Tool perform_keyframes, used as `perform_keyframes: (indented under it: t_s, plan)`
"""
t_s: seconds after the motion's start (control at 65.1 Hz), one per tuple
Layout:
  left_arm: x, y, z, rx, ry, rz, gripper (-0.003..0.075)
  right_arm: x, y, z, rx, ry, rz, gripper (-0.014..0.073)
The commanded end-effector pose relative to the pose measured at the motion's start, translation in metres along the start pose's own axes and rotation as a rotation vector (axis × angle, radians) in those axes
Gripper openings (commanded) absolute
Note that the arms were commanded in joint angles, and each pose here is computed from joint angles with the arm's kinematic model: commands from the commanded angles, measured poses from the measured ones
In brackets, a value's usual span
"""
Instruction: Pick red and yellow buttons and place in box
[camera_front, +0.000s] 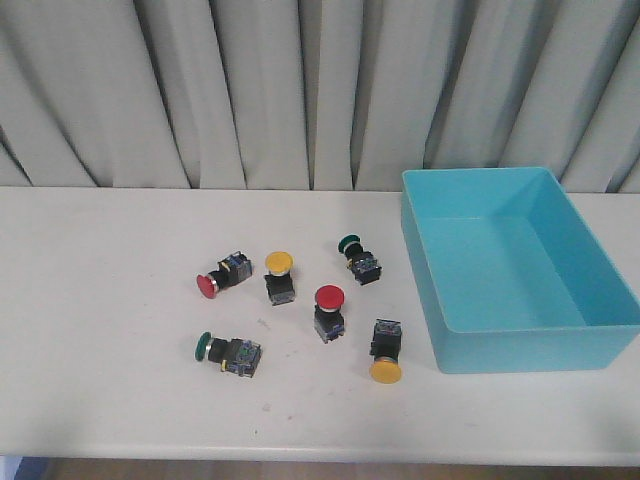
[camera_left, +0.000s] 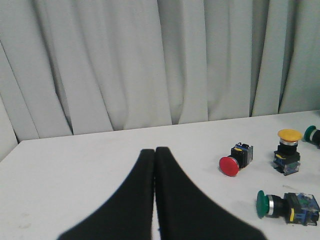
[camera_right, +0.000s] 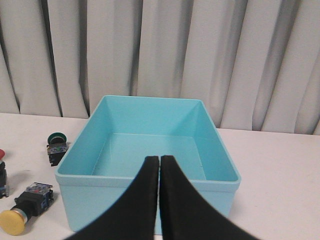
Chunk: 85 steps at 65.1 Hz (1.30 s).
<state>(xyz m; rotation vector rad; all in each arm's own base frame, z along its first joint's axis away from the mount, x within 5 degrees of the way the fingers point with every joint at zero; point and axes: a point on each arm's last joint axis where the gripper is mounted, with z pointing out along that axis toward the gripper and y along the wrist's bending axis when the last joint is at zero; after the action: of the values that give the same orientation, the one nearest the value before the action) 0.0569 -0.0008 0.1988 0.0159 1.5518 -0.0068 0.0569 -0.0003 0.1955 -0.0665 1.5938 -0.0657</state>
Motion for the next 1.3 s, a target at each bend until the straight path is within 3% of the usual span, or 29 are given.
perform_keyframes:
  t_s: [0.0, 0.844, 1.044, 1.289]
  plan:
    - [0.007, 0.0, 0.0, 0.003, -0.051, -0.01, -0.0007, -0.005, 0.0, -0.001, 0.007, -0.073, -0.016, -0.0003]
    - [0.001, 0.0, 0.0, 0.005, -0.081, -0.013, -0.0007, -0.009, 0.0, -0.001, 0.005, -0.113, 0.01, -0.0003]
    - [-0.057, 0.0, -0.009, 0.006, -0.193, -0.039, -0.0007, -0.051, -0.004, -0.011, 0.009, -0.184, 0.061, -0.0003]
    - [-0.14, 0.001, 0.003, -0.002, -0.039, -0.009, -0.0007, -0.124, -0.012, -0.013, 0.027, -0.122, 0.008, -0.0003]
